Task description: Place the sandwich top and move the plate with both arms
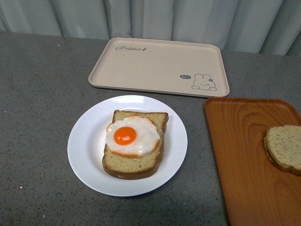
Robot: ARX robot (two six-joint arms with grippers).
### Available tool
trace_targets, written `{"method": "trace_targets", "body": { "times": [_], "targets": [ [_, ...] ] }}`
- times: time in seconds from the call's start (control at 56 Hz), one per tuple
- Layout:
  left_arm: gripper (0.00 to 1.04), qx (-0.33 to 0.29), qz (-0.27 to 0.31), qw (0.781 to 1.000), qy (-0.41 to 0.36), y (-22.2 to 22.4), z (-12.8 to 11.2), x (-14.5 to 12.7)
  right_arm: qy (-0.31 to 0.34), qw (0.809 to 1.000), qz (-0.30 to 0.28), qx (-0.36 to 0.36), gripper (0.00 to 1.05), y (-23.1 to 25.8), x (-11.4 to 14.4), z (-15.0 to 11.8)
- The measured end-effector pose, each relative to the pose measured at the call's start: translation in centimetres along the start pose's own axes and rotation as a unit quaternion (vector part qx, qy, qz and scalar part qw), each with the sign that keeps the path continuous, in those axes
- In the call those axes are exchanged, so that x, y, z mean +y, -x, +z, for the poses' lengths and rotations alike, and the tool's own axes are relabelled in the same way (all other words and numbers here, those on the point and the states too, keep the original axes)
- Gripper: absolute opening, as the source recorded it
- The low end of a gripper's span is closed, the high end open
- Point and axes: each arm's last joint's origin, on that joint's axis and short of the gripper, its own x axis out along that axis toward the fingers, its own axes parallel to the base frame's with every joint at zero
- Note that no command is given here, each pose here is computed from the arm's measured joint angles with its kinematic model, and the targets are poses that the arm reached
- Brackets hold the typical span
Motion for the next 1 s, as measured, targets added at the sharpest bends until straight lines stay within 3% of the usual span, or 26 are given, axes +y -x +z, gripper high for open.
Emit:
{"method": "trace_targets", "body": {
  "times": [0.304,0.554,0.733,1.001],
  "targets": [
    [0.98,0.0,0.0,1.0,0.0,0.0,0.0,0.0,0.054,0.997,0.037,-0.038,0.03,1.9,4.1,2.1],
    [0.98,0.0,0.0,1.0,0.0,0.0,0.0,0.0,0.085,0.985,0.127,-0.079,0.03,3.2,9.6,3.1],
    [0.98,0.0,0.0,1.0,0.0,0.0,0.0,0.0,0.086,0.974,0.202,-0.057,0.03,1.8,13.9,1.3],
    [0.98,0.0,0.0,1.0,0.0,0.0,0.0,0.0,0.084,0.956,0.279,0.024,0.03,-4.0,20.3,-3.5]
  ]
}}
